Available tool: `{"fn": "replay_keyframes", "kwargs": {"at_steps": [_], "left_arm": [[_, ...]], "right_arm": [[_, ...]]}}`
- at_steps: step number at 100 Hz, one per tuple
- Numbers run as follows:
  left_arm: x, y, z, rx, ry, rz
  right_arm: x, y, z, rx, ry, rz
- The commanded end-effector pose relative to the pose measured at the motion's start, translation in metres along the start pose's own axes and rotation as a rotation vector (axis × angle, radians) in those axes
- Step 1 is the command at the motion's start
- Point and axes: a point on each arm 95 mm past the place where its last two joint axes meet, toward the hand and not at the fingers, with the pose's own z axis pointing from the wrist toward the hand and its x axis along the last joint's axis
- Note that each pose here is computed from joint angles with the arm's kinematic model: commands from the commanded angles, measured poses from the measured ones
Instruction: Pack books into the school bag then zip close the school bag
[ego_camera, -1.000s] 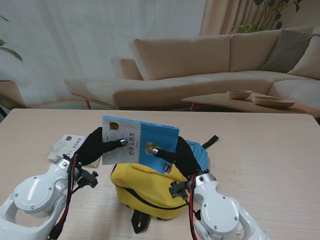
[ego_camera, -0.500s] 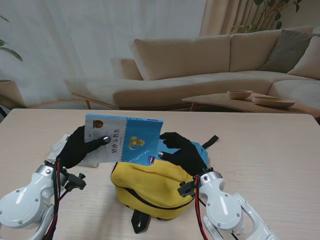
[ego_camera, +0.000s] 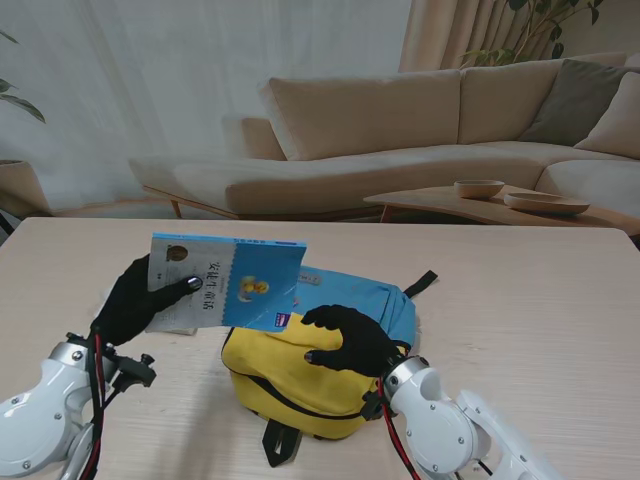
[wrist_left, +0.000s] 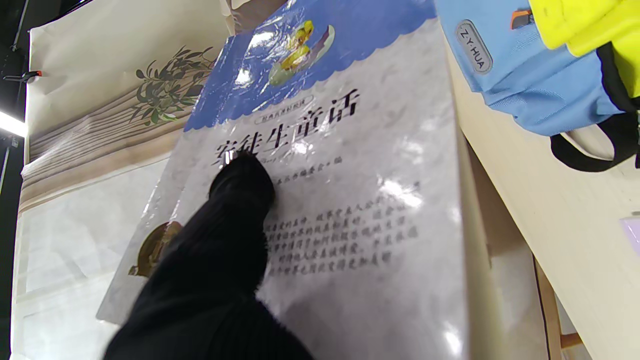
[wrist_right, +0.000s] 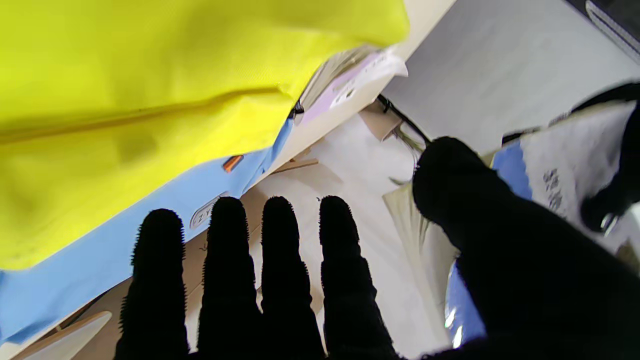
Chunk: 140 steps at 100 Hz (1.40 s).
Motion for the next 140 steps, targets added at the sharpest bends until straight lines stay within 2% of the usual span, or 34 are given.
{"fn": "replay_keyframes", "kwargs": {"at_steps": [1, 38, 58, 70, 83, 95, 119, 140], "left_arm": [[0.005, 0.002, -0.001, -0.007, 0.013, 0.001], [-0.002, -0.001, -0.005, -0.031, -0.009, 0.080], [-0.003, 0.000, -0.006, -0.040, -0.015, 0.086], [-0.002, 0.000, -0.008, -0.040, -0.014, 0.086], [0.000, -0.001, -0.013, -0.037, -0.010, 0.098], [0.003, -0.003, -0.018, -0.033, -0.003, 0.107], [0.015, -0.006, -0.029, -0.021, 0.022, 0.136], [0.023, -0.007, -0.041, -0.030, 0.017, 0.143]], "right_arm": [[0.002, -0.015, -0.003, 0.048, 0.010, -0.006], [0.011, -0.049, -0.007, 0.139, 0.045, -0.175], [0.013, -0.064, -0.005, 0.164, 0.049, -0.288], [0.013, -0.071, -0.001, 0.148, 0.030, -0.341], [0.015, -0.074, 0.001, 0.107, 0.014, -0.317], [0.018, -0.070, 0.001, 0.083, 0.011, -0.263], [0.031, -0.049, 0.008, -0.005, -0.007, -0.134], [0.039, -0.026, 0.019, -0.076, -0.056, -0.088]]}}
